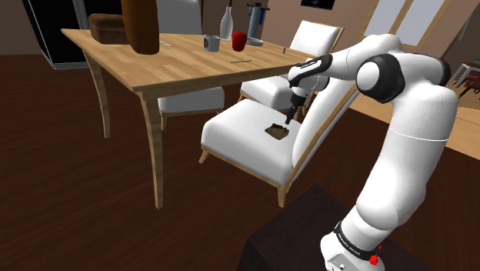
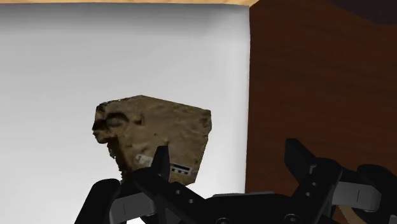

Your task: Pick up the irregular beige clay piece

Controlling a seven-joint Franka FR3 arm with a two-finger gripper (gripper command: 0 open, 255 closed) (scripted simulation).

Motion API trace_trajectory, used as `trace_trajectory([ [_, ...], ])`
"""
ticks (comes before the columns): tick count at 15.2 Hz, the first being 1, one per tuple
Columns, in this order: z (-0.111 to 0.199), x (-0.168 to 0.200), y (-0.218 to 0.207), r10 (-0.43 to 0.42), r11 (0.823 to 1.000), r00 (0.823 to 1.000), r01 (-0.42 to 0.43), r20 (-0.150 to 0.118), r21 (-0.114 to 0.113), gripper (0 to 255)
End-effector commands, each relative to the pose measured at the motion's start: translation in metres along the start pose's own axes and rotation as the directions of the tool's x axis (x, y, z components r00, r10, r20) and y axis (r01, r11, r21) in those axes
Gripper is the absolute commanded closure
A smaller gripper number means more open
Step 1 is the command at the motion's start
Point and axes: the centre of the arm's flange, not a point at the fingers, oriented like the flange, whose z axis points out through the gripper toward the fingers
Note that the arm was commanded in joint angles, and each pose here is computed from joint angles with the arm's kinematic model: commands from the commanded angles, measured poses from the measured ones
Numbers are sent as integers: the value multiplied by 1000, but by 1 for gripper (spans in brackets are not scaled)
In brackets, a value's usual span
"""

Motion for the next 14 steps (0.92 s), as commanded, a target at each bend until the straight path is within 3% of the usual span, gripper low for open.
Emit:
trace_trajectory([
  [1, 14, 8, 26, -24, 1000, 1000, 24, -2, -1, 0],
  [10, 63, 63, 117, -140, 990, 990, 140, -16, -6, 0],
  [14, 79, 63, 119, -141, 990, 990, 141, -16, -6, 0],
])
